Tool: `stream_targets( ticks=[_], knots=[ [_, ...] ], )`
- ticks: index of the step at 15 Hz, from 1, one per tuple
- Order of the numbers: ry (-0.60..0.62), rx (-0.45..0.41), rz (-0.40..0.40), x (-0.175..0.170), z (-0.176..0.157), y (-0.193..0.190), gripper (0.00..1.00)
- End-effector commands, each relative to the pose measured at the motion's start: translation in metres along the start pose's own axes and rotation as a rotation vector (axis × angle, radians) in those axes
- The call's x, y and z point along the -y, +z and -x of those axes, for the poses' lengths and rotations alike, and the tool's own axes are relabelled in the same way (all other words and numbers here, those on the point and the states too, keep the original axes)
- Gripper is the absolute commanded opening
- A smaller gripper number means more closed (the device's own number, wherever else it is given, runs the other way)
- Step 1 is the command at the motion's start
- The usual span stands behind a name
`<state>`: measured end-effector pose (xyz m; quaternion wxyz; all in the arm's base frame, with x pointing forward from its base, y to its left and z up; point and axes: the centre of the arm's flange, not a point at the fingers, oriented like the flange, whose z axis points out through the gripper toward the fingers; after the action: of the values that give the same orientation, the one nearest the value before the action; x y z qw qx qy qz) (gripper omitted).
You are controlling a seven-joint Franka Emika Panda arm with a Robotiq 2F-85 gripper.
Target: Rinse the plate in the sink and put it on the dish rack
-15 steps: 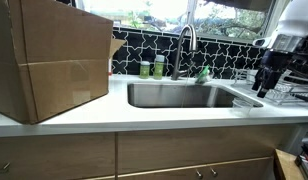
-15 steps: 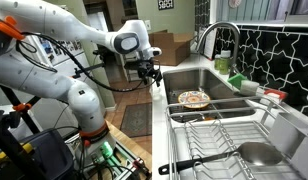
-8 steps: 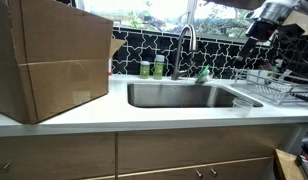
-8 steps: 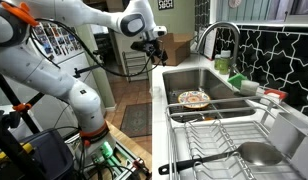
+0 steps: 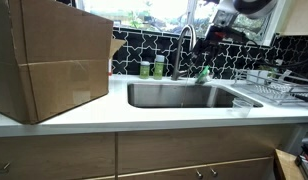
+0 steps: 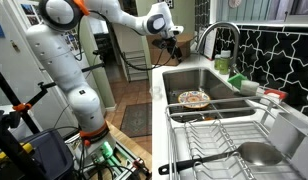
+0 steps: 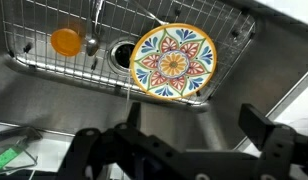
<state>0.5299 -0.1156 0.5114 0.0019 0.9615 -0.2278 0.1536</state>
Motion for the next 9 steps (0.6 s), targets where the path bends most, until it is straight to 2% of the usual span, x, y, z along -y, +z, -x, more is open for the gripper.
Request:
stream_targets(
  ticks=[1,4,9],
  knots=[
    [0.037,0.002,0.032,0.006,-0.012,0.013,1.00],
    [0.086,0.007,0.072,0.017,-0.033,0.039,1.00],
    [0.095,-0.004,0.072,0.016,-0.039,0.035,1.00]
  ],
)
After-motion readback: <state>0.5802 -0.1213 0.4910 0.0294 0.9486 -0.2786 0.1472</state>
